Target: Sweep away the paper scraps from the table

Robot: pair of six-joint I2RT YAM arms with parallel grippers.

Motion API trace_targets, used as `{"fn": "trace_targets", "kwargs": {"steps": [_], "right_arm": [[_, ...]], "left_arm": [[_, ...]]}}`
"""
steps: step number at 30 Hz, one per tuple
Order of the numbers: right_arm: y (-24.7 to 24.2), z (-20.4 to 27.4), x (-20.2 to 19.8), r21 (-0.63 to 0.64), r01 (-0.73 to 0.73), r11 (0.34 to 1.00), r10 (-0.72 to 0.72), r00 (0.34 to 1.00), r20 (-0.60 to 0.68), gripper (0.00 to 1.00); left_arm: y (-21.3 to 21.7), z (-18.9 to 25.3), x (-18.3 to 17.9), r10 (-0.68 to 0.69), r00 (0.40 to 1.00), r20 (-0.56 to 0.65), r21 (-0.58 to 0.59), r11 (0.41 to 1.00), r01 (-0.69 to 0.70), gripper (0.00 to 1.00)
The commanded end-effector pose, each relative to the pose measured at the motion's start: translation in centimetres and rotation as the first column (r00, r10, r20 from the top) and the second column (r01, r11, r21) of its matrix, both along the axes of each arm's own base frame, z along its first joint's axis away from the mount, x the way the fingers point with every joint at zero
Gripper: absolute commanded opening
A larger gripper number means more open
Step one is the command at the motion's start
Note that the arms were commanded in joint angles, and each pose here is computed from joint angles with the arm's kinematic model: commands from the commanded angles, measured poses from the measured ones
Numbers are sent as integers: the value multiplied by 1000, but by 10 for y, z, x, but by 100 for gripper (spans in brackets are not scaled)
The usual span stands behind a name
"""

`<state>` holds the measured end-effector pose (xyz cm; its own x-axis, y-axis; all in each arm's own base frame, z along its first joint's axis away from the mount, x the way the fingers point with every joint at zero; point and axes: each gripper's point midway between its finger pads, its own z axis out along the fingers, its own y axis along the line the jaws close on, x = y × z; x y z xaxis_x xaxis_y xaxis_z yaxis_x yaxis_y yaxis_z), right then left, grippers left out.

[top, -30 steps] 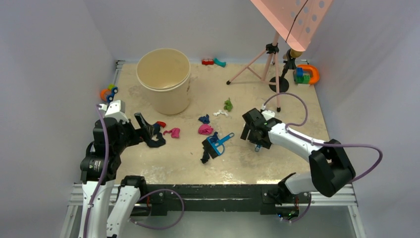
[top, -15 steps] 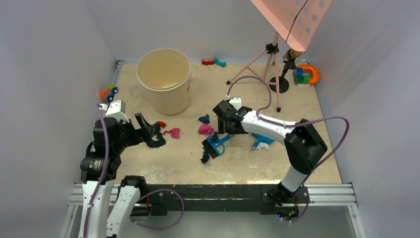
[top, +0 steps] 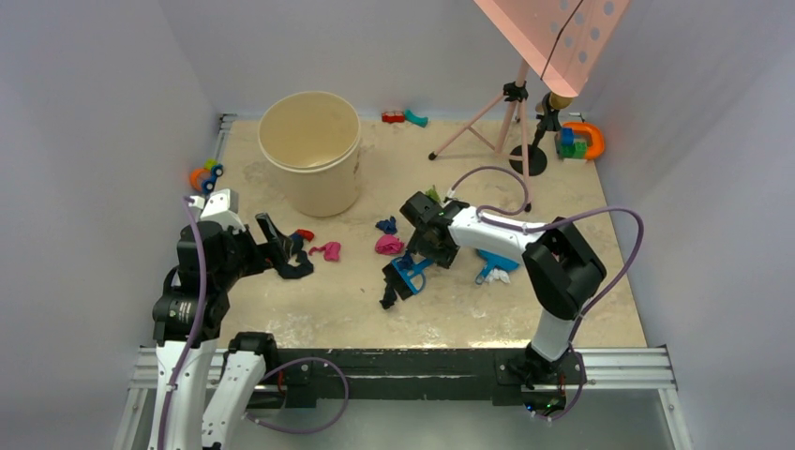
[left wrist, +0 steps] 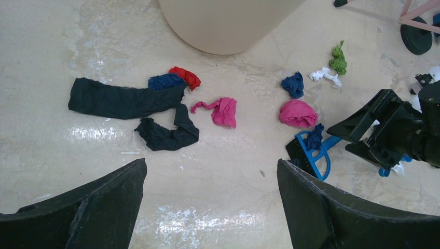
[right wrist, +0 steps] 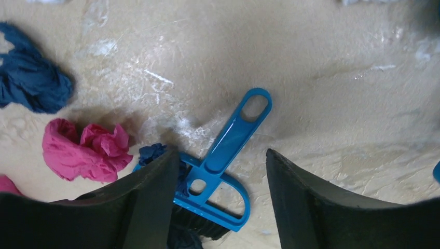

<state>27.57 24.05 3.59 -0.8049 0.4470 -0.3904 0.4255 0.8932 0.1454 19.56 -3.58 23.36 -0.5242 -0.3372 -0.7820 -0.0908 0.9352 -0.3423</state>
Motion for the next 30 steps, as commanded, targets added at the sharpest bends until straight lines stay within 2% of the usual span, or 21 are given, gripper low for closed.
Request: {"fn": "trace_targets", "kwargs": {"steps": [1, 4, 5, 6, 13, 15, 18, 24, 30], "right_arm": [[-10, -3, 0, 51, 261, 964, -258, 965, -51, 62], [-17, -13, 2, 27, 306, 952, -303, 950, -80, 48], [-18, -17, 2, 23, 314, 949, -311, 946, -94, 38], [-19, -21, 1, 13, 323, 946, -320, 941, -113, 32], [-30, -39, -3, -47, 342, 939, -345, 930, -125, 33], [-33, -35, -1, -50, 353, 934, -357, 928, -107, 29], [-38, -9, 6, -23, 362, 932, -362, 931, -35, 28], [-51, 58, 21, 79, 354, 932, -362, 920, 149, 29], [-61, 103, 40, 90, 244, 966, -260, 901, 347, 29]], "left_arm": [[-1, 8, 4, 10, 999, 38, -21, 1000, -9, 99], [0, 9, 2, 16, 999, 48, -20, 1000, -15, 98], [0, 10, 2, 17, 999, 51, -20, 1000, -16, 99], [1, 10, 2, 18, 999, 51, -19, 1000, -17, 99], [1, 11, 0, 21, 998, 61, -19, 1000, -20, 99], [1, 11, 0, 21, 998, 60, -20, 1000, -20, 98], [-3, 11, 1, 0, 998, 60, -28, 1000, 2, 99], [-27, 13, 5, -124, 989, 77, -84, 988, 131, 99], [-51, 14, 9, -242, 967, 81, -159, 955, 252, 99]]}}
